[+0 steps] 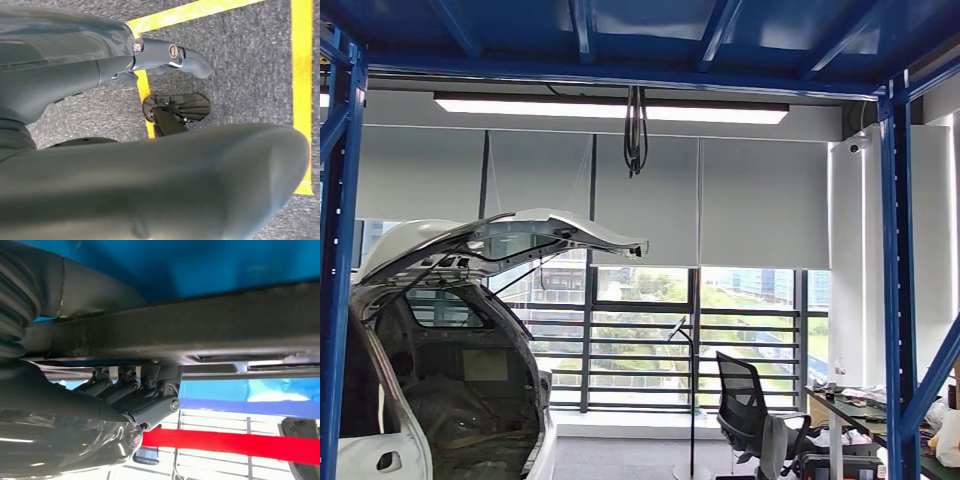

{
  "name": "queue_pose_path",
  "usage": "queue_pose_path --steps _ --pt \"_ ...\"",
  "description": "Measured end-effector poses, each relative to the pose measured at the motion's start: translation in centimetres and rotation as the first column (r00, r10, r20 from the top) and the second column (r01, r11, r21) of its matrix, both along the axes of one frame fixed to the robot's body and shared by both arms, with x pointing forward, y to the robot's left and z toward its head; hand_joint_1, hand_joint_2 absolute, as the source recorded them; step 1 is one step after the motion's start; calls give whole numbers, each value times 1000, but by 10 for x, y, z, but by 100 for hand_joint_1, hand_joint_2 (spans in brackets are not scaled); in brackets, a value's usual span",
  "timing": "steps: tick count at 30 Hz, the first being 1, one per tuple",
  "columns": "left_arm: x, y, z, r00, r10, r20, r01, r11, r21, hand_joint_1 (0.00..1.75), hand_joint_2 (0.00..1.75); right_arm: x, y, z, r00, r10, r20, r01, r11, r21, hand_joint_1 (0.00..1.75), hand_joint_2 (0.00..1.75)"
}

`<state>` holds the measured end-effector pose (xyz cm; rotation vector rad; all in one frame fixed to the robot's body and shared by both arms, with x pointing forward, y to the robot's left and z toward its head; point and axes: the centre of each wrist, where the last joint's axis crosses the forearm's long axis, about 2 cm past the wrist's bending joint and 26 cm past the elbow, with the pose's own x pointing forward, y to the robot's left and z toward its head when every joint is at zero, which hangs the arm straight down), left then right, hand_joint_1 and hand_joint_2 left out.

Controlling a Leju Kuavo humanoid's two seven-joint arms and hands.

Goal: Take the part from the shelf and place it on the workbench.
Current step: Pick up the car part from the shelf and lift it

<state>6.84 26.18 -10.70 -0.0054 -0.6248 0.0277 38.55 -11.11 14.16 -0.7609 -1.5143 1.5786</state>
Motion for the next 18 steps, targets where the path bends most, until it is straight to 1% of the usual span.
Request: queue_pose_path --steps 3,7,18 --pt "0 0 0 1000 -7 16 7 1000 1 0 0 1 -4 1 1000 -10 20 10 1000 -9 175 175" --pt "1 0 0 1000 -8 28 8 1000 2 0 175 2 -8 1 999 -16 42 17 1000 -19 175 175" --pt "2 0 0 999 4 45 -5 1000 18 0 175 -3 -12 2 996 -16 92 18 1000 -16 175 175"
